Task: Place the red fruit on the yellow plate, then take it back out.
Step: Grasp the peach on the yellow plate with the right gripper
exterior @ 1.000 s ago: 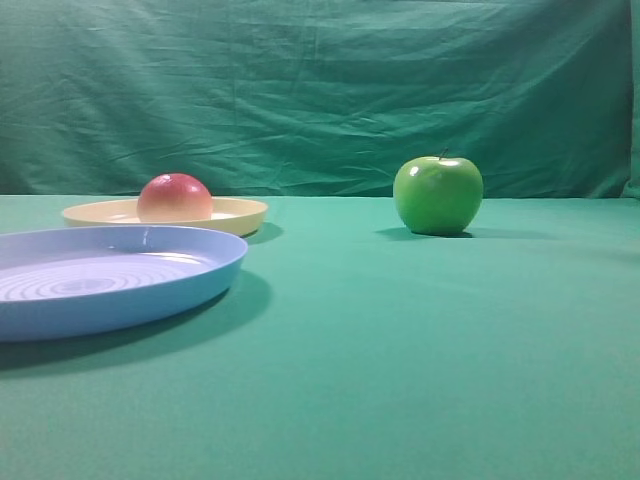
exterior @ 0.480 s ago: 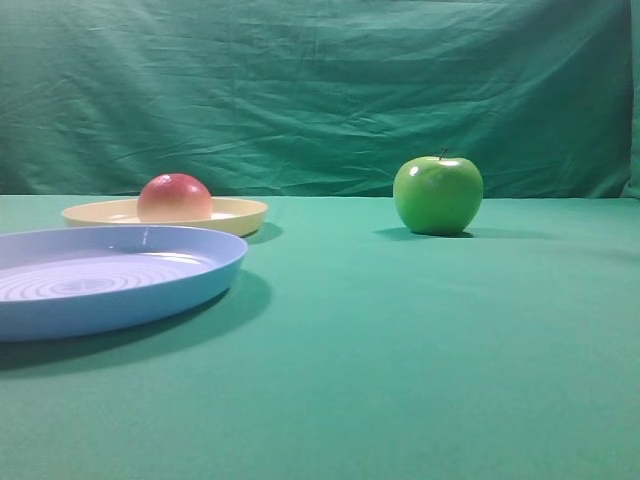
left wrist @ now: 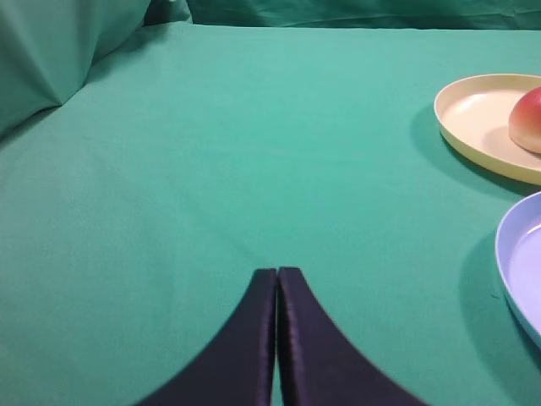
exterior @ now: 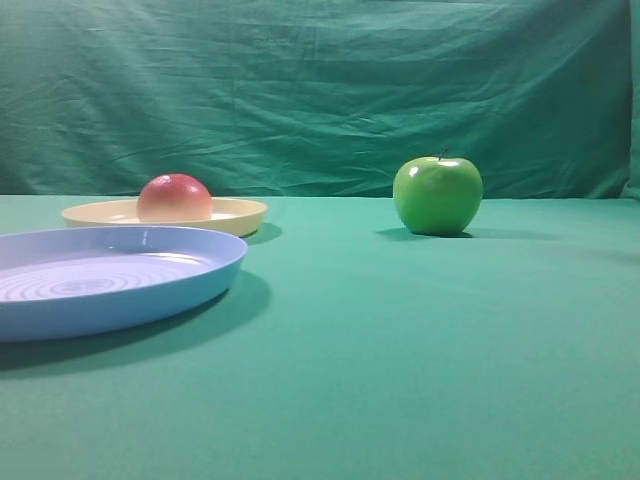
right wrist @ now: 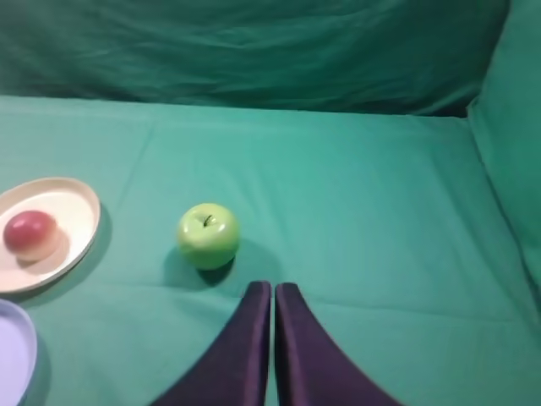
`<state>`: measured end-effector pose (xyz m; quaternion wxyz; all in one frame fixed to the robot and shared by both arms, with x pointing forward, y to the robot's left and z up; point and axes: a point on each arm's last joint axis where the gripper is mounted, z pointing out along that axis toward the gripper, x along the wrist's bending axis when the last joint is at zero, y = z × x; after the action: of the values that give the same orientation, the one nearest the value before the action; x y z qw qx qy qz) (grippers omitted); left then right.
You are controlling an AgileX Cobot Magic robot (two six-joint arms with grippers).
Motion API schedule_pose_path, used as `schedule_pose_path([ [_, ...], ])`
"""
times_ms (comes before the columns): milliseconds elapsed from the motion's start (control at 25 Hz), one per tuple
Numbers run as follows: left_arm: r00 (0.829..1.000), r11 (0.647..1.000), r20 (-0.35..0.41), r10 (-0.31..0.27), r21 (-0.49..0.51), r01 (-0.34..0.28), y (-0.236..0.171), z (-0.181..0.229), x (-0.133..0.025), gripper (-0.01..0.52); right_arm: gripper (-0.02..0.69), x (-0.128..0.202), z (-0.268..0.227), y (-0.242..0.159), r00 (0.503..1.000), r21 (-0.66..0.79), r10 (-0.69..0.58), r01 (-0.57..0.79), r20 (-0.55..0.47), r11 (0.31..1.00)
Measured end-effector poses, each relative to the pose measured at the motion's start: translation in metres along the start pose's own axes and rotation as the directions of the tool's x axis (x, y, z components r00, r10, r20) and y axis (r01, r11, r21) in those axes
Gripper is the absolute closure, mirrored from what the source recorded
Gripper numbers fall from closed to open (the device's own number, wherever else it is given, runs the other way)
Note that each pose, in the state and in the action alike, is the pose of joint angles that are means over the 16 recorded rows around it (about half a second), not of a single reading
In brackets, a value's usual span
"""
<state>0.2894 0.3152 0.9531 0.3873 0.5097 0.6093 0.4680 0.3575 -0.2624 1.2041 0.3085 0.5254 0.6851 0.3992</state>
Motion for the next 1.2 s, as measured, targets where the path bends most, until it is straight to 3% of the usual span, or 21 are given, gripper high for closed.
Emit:
schedule_pose_path([
  [520,1.000,1.000,0.000,0.000,0.000,0.000,0.000,0.000,0.000,0.514,0.665,-0.017,0.001,-0.122,0.982,-0.253,0.109,-0.068,0.155,0.965],
  [880,1.000,1.000,0.000,0.000,0.000,0.000,0.000,0.000,0.000,0.514,0.665,-0.017,0.028,-0.201,0.972,-0.293,0.129,-0.067,0.197,0.954],
  [1200,1.000,1.000,0.000,0.000,0.000,0.000,0.000,0.000,0.000,0.514,0.665,-0.017,0.053,-0.244,0.972,-0.274,0.126,-0.068,0.199,0.959],
])
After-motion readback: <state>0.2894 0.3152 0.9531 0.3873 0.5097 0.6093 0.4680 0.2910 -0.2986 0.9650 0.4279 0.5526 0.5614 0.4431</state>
